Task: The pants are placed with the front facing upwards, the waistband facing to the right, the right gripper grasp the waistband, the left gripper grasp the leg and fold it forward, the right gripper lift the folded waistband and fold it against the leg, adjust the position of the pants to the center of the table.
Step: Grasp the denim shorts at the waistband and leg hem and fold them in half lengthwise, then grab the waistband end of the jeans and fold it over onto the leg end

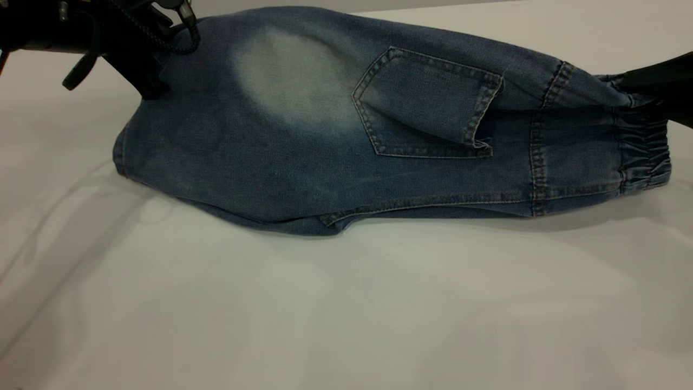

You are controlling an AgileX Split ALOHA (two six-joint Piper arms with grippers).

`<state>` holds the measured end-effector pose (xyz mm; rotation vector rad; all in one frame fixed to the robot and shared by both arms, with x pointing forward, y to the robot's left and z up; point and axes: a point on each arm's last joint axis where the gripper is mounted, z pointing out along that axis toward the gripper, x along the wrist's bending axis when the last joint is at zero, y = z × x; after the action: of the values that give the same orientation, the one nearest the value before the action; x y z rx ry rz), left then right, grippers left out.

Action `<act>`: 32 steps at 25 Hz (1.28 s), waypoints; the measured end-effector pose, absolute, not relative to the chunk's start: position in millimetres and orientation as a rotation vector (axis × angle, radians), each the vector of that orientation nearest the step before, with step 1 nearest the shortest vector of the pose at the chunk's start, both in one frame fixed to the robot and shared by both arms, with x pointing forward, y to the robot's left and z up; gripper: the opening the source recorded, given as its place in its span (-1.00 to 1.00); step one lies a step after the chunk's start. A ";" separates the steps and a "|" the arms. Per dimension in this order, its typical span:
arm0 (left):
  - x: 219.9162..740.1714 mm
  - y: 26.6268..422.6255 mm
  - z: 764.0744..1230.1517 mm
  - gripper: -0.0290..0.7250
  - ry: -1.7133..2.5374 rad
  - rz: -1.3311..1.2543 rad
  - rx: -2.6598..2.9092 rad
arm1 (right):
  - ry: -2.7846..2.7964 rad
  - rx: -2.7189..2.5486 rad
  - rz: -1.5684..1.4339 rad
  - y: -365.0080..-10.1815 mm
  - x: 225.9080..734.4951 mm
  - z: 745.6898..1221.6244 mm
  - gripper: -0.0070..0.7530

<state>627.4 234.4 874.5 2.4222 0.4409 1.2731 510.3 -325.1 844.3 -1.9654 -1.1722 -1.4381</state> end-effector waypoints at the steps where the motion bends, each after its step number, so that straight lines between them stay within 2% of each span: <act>1: 627.4 234.4 874.5 -0.77 0.441 1.273 2.422 | -1.171 -1.966 -1.437 -325.1 510.3 844.3 -0.66; 10: 626.8 234.3 867.5 -0.76 0.438 1.253 2.440 | -1.138 -1.987 -1.412 -325.5 510.2 843.4 -0.16; 17: 626.7 233.5 866.9 -0.68 0.409 1.253 2.446 | -1.123 -1.983 -1.413 -325.2 510.2 844.0 -0.04; 20: 626.6 233.5 866.8 -0.48 0.411 1.252 2.446 | -1.111 -1.997 -1.397 -325.5 509.9 843.0 -0.04; 25: 626.4 233.6 866.7 0.09 0.461 1.229 2.429 | -1.079 -2.061 -1.298 -326.8 507.6 837.5 -0.04; 27: 626.6 233.5 867.0 0.24 0.485 1.225 2.414 | -1.078 -2.042 -1.270 -324.2 505.6 837.5 -0.03; 32: 625.0 221.3 869.2 0.35 0.526 1.194 2.360 | -1.115 -1.932 -1.195 -299.8 503.2 839.9 0.06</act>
<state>625.0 221.3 869.2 2.3597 0.5259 1.1936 503.2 -299.8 839.9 -1.9316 -1.1145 -1.1947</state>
